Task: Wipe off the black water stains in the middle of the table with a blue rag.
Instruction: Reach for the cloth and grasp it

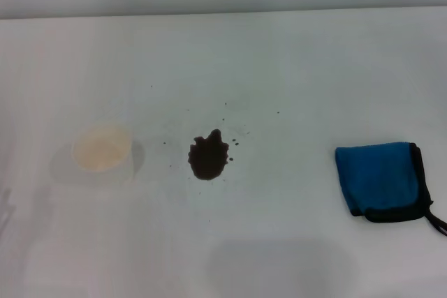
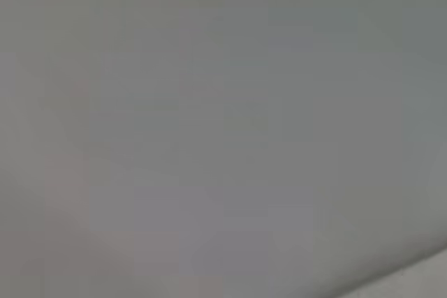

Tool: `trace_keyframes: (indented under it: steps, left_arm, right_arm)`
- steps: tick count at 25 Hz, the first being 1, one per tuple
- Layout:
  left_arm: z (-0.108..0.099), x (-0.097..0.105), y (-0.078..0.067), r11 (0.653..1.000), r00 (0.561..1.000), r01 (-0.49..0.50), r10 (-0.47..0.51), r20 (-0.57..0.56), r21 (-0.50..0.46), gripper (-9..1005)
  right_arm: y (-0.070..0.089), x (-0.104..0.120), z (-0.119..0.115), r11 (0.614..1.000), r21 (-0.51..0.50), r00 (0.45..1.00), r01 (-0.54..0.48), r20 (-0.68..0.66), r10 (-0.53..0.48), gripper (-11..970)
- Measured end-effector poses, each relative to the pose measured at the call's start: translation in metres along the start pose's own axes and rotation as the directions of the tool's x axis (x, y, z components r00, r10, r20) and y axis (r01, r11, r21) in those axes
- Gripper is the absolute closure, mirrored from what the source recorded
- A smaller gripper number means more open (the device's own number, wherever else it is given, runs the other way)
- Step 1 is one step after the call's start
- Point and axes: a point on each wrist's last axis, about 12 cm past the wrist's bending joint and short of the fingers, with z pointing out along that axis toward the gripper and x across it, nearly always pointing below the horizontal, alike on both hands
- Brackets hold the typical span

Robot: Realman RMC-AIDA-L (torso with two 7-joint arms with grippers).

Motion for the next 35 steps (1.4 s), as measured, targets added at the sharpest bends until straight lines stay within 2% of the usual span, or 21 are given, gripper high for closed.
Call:
trace_keyframes:
  steps: [2,5,7,8,9,13,16,20,22,24,30,35]
  left_arm:
    - [0.004,-0.003,0.003,1.000,1.000,-0.007,0.007,0.015,-0.007,103]
    - [0.010,-0.007,0.007,1.000,0.999,-0.014,0.015,0.044,-0.017,103]
    - [0.015,-0.012,0.010,1.000,0.997,-0.026,0.027,0.068,-0.017,103]
    - [0.021,-0.016,0.011,0.999,0.995,-0.033,0.034,0.091,-0.013,104]
    - [0.021,-0.016,0.011,0.999,0.995,-0.033,0.034,0.091,-0.013,104]
    - [0.031,-0.023,0.013,0.999,0.991,-0.032,0.035,0.129,-0.026,104]
    - [0.039,-0.027,0.014,0.999,0.988,-0.038,0.041,0.146,-0.026,104]
    - [0.046,-0.031,0.016,0.998,0.984,-0.041,0.048,0.169,-0.043,104]
    - [0.048,-0.034,0.016,0.998,0.982,-0.041,0.049,0.183,-0.046,104]
    - [0.052,-0.036,0.017,0.998,0.980,-0.043,0.051,0.192,-0.044,104]
    - [0.055,-0.039,0.017,0.998,0.977,-0.049,0.056,0.206,-0.040,104]
    - [0.056,-0.039,0.019,0.997,0.977,-0.059,0.066,0.204,-0.040,104]
  right_arm:
    - [0.014,-0.012,0.007,0.999,-0.043,0.991,0.019,-0.135,-0.024,117]
    - [0.033,-0.022,0.020,0.996,-0.056,0.946,0.070,-0.313,-0.085,117]
    - [0.050,-0.023,0.032,0.990,-0.072,0.895,0.120,-0.425,-0.139,119]
    - [0.065,-0.023,0.042,0.981,-0.081,0.846,0.174,-0.497,-0.191,120]
    - [0.065,-0.023,0.042,0.981,-0.081,0.846,0.174,-0.497,-0.191,121]
    - [0.092,-0.019,0.062,0.949,-0.053,0.726,0.310,-0.631,-0.273,122]
    - [0.113,-0.012,0.079,0.905,-0.035,0.628,0.424,-0.708,-0.322,121]
    - [0.146,0.002,0.102,0.817,-0.036,0.500,0.576,-0.775,-0.387,144]
    - [0.161,0.009,0.113,0.777,-0.045,0.440,0.628,-0.803,-0.402,155]
    - [0.172,0.020,0.122,0.756,-0.065,0.387,0.651,-0.828,-0.405,167]
    - [0.189,0.051,0.138,0.711,-0.124,0.259,0.692,-0.877,-0.405,201]
    - [0.182,0.073,0.146,0.673,-0.137,0.171,0.727,-0.913,-0.370,230]
